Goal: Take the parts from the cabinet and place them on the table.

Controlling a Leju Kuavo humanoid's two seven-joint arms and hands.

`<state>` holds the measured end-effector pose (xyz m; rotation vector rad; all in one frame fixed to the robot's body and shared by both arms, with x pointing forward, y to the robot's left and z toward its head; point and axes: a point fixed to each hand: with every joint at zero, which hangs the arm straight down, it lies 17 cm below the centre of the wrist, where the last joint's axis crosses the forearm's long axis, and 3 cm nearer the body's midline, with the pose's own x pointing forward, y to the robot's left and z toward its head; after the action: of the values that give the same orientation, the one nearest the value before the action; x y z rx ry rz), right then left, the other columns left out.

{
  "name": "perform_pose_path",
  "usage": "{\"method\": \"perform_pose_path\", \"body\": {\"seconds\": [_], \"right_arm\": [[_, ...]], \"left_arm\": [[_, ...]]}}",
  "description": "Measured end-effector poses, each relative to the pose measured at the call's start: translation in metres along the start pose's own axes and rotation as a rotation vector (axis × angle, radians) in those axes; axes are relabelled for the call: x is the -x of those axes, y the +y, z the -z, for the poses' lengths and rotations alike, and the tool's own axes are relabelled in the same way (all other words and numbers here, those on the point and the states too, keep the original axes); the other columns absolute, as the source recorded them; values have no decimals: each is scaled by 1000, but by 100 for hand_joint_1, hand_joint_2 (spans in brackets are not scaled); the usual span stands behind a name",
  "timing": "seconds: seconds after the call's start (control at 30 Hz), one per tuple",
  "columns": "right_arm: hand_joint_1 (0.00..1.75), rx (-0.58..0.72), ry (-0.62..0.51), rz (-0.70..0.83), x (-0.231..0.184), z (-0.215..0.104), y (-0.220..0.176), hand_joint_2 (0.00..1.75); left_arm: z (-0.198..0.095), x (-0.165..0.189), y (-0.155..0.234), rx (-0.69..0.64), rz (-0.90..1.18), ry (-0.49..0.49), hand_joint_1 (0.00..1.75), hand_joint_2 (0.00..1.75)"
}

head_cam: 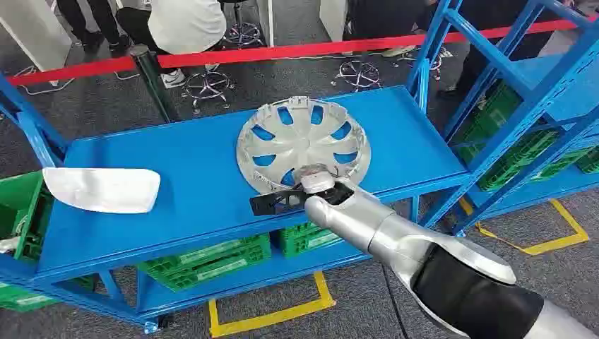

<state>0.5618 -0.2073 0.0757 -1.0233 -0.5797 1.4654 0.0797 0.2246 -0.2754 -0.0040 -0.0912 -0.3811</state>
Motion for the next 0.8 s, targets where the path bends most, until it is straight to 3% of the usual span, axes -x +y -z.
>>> {"method": "perform_pose_path", "body": {"seconds": [0.67,0.8], "right_arm": [[175,-12,-28,48,-2,2,4,175],[175,21,-88,132,-15,2,-2,175]], "left_arm": [[0,0,0,0,0,-2,0,0],[0,0,1,-3,-1,-2,0,0]]}}
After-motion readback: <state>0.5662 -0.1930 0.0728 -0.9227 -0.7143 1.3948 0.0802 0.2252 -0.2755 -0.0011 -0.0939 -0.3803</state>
